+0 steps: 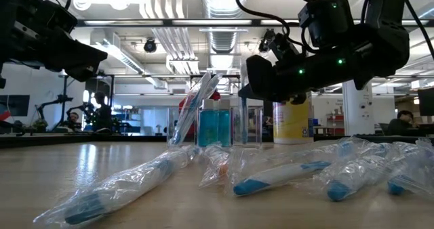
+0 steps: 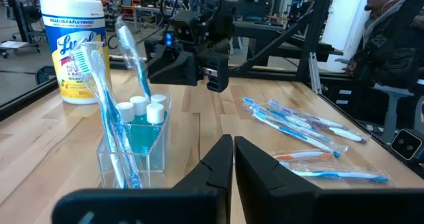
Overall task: Pick & Place toothbrushing station
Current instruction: Put the blue toothbrush into the transparent organizer
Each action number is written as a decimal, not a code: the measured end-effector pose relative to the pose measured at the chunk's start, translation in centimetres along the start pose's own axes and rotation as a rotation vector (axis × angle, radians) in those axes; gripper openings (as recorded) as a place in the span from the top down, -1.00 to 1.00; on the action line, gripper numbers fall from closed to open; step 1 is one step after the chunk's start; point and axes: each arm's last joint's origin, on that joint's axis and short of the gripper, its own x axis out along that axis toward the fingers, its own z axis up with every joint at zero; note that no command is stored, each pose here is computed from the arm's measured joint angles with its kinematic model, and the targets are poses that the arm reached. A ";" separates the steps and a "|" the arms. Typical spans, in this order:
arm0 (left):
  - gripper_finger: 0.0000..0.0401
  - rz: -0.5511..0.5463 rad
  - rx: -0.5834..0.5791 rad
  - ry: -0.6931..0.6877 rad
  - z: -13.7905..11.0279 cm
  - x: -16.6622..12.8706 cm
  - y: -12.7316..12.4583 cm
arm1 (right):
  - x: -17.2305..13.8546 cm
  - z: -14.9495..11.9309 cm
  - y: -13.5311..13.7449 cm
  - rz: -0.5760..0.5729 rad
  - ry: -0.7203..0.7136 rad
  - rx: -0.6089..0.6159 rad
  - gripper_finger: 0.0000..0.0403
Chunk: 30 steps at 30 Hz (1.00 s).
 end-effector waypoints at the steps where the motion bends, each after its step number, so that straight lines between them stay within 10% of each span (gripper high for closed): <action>1: 0.90 0.000 0.000 0.000 0.0 0.0 0.0 | 0.0 0.1 0.0 0.000 -0.002 0.001 0.32; 17: 0.91 0.000 -0.003 0.000 0.0 0.0 0.0 | -1.8 5.9 0.3 0.046 -0.154 0.023 0.04; 30: 0.97 -0.004 -0.001 0.000 0.0 0.0 0.0 | -9.4 16.3 -2.3 0.526 -0.205 -0.066 0.43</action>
